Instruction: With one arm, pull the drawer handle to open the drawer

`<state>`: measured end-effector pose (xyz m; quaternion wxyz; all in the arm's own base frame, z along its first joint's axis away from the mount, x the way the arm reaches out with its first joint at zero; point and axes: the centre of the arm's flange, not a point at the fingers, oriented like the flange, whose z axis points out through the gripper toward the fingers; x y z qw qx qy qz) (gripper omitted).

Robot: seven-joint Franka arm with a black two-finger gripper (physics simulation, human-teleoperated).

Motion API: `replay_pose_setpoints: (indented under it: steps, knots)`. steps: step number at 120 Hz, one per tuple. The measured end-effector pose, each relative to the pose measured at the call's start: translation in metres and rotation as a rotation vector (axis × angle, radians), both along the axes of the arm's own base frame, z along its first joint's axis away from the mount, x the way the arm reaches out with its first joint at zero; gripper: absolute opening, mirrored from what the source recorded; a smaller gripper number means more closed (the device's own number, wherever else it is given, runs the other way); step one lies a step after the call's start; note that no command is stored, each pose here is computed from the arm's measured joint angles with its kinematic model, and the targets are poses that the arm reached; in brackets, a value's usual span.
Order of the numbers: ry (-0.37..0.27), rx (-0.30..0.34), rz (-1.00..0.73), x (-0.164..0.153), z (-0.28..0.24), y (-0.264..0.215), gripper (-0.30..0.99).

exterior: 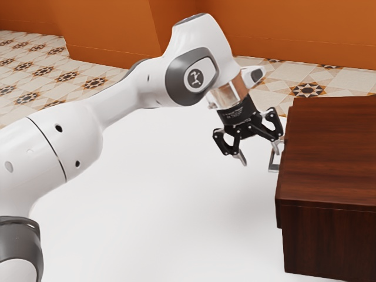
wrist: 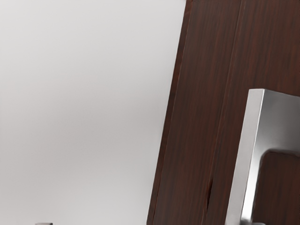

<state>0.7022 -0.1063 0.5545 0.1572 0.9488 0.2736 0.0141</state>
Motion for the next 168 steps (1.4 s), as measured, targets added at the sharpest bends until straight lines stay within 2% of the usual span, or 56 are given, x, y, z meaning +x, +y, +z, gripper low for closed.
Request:
replay_pose_setpoints:
  steps: [78, 168]
  knots:
    - [0.034, 0.027, -0.033, -0.005, -0.003, 0.025, 0.52]
    - [0.076, 0.033, -0.059, -0.03, 0.006, 0.076, 0.52]
